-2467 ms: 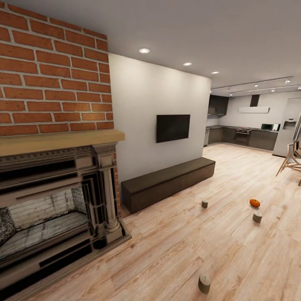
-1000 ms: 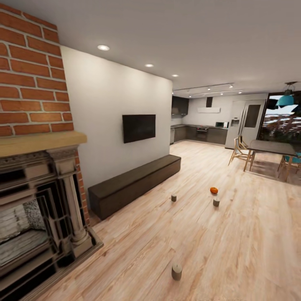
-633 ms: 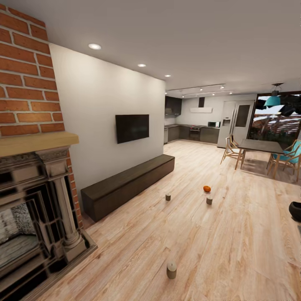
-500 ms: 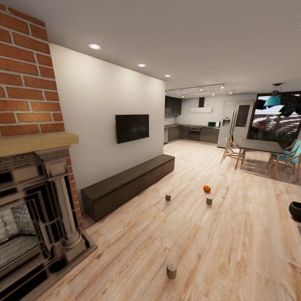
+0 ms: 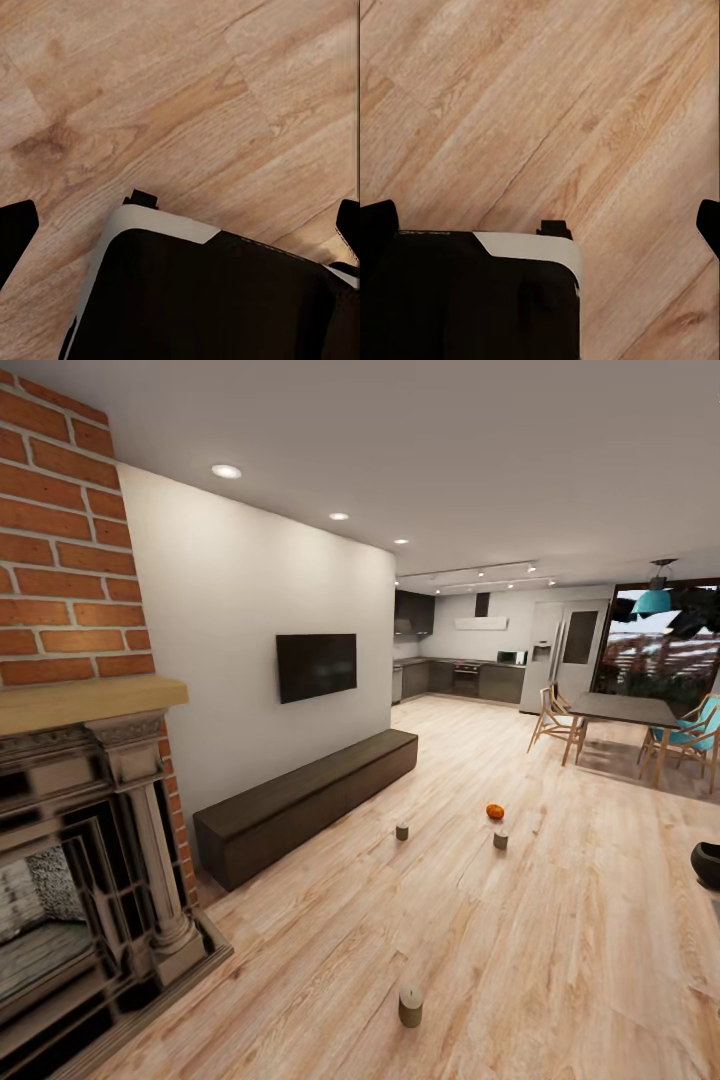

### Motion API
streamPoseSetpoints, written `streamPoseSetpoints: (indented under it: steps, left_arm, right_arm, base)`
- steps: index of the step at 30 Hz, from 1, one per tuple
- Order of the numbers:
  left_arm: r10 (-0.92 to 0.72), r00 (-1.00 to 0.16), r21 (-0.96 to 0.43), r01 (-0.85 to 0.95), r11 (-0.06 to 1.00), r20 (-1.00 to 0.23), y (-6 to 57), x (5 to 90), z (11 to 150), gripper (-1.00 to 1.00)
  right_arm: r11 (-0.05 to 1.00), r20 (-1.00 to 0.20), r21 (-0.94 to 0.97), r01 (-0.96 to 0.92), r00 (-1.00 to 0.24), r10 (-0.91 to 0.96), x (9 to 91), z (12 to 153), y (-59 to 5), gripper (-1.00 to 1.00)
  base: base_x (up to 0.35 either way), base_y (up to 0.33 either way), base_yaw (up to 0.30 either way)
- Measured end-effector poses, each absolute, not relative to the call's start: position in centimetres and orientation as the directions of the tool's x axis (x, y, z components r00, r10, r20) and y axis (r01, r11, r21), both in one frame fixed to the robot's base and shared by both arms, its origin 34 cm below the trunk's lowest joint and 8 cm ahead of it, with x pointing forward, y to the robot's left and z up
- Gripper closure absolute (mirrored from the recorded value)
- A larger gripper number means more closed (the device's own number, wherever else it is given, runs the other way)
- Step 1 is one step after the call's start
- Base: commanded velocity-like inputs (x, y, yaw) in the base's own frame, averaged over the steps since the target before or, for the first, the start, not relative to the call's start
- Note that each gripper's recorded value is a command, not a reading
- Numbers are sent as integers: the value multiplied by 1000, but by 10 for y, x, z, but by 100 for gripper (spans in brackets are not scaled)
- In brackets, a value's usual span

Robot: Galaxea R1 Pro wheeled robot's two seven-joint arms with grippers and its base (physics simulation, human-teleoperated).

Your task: Place each of the two pumpkins and all three candles from the living room inside a cabinet in the living room (use any cabinet), then make sure every cabinet is closed, and position the cauldron so it is next to a table in the living room.

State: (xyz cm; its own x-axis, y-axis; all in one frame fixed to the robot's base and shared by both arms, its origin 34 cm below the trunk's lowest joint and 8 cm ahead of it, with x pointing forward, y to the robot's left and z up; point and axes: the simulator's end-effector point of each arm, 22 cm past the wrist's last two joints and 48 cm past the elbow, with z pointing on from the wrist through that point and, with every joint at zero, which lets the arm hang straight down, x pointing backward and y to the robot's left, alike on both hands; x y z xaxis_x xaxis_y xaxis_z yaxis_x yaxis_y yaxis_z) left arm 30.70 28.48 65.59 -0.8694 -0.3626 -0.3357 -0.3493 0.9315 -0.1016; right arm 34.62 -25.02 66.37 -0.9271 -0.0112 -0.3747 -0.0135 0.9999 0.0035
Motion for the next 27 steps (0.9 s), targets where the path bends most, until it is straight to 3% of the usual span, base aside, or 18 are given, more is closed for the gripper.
streamPoseSetpoints:
  steps: [9,27]
  left_arm:
    - [-364,-849,-125,-343,931,-383,283,352,671,-100]
    - [-369,-847,-142,-341,929,-383,268,359,671,-100]
  right_arm:
    - [1000,-432,5,-10,-902,-7,390,681,-245,-100]
    - [1000,-420,9,-14,-908,-9,385,677,-243,-100]
  base:
    - [0,0,0]
    - [0,0,-61]
